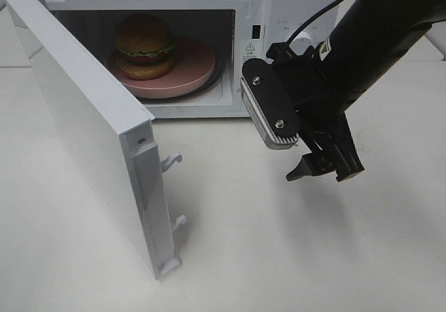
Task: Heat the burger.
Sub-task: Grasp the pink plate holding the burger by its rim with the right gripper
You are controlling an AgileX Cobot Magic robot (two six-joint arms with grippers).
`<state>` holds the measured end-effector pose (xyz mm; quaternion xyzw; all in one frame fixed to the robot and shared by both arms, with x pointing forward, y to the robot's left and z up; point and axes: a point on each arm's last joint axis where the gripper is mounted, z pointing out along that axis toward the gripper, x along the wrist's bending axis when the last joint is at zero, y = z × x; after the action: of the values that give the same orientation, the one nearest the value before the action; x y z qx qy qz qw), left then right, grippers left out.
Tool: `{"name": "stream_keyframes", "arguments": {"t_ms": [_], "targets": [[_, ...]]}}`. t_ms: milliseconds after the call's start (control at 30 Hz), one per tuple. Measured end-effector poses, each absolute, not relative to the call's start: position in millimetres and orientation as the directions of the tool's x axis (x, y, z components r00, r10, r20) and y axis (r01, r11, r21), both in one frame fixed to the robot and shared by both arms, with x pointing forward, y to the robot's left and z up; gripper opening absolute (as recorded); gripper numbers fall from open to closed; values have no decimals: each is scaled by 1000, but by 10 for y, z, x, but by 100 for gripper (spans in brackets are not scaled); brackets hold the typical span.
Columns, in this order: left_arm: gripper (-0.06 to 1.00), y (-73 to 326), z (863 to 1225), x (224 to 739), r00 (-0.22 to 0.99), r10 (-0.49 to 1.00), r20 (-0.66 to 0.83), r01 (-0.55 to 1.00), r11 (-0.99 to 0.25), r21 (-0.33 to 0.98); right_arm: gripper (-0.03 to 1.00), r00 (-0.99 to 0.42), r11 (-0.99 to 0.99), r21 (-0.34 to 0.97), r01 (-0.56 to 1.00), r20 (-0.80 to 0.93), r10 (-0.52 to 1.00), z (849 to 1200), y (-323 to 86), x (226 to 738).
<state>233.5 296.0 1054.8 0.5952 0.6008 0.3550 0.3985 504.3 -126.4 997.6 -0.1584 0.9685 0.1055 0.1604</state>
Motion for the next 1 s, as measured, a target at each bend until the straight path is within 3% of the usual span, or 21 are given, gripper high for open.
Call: {"name": "stream_keyframes", "arguments": {"t_ms": [433, 1000], "targets": [[98, 2960, 10548, 2335, 26, 998, -56, 432, 39, 901, 91, -830, 928, 62, -368, -471, -298, 10018, -1141, 5273], [98, 2960, 10548, 2335, 26, 998, -56, 432, 39, 901, 89, -754, 906, 64, -418, -580, -307, 9978, -808, 5523]]}}
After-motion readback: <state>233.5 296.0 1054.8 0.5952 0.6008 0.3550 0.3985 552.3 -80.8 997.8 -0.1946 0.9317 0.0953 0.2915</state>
